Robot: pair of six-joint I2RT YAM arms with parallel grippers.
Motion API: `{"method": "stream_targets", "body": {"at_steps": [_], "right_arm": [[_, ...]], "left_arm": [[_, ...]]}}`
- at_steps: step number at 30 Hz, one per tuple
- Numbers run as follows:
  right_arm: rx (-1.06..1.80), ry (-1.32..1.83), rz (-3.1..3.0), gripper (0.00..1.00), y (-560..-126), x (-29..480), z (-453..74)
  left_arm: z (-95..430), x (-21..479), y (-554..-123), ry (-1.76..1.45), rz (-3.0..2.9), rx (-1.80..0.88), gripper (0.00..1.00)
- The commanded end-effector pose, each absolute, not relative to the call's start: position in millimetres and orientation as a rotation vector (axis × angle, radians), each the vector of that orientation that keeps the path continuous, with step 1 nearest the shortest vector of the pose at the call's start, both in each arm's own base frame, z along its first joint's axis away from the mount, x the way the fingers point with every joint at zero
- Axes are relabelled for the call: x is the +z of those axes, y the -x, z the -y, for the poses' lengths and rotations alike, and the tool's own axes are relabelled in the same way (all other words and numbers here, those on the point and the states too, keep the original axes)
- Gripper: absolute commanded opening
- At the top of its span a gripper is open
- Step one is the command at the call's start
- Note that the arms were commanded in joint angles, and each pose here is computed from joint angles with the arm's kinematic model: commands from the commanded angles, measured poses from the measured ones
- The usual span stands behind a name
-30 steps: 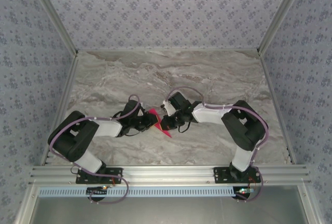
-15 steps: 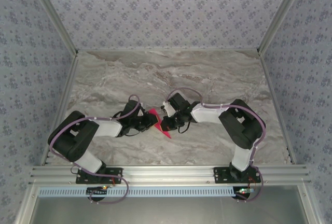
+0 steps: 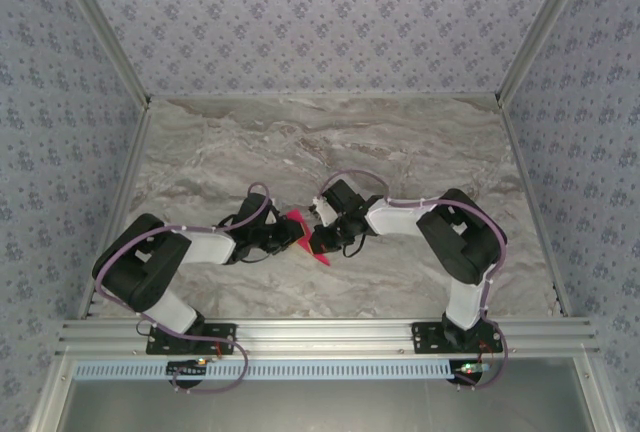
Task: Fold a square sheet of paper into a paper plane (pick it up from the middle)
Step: Fold the wing for the fifth time at the center of the table.
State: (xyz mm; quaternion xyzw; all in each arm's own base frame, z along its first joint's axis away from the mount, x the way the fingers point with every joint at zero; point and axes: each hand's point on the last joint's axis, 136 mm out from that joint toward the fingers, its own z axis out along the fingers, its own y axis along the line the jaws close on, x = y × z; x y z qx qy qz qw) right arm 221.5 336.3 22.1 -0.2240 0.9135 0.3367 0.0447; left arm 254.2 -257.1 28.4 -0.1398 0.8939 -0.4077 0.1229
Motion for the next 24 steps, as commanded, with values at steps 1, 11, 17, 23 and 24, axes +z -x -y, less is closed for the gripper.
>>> {"method": "stream_targets", "body": {"at_steps": [1,11,17,23,24], "right_arm": [[1.011,0.702,-2.785,0.00,-220,36,-332],[0.997,0.714,-2.846,0.00,-206,26,-329],[0.940,0.735,-2.904,0.00,-197,15,-316],[0.890,0.747,-2.978,0.00,-187,-1,-302],[0.886,0.749,-2.984,0.00,-186,-3,-301]], "left_arm": [[251,19,-255,0.424,-2.638,-1.126,0.19],[247,13,-252,0.441,-2.669,-1.086,0.19],[245,9,-252,0.453,-2.688,-1.057,0.18],[242,2,-251,0.482,-2.715,-1.021,0.18],[241,1,-251,0.486,-2.716,-1.017,0.17]]}}
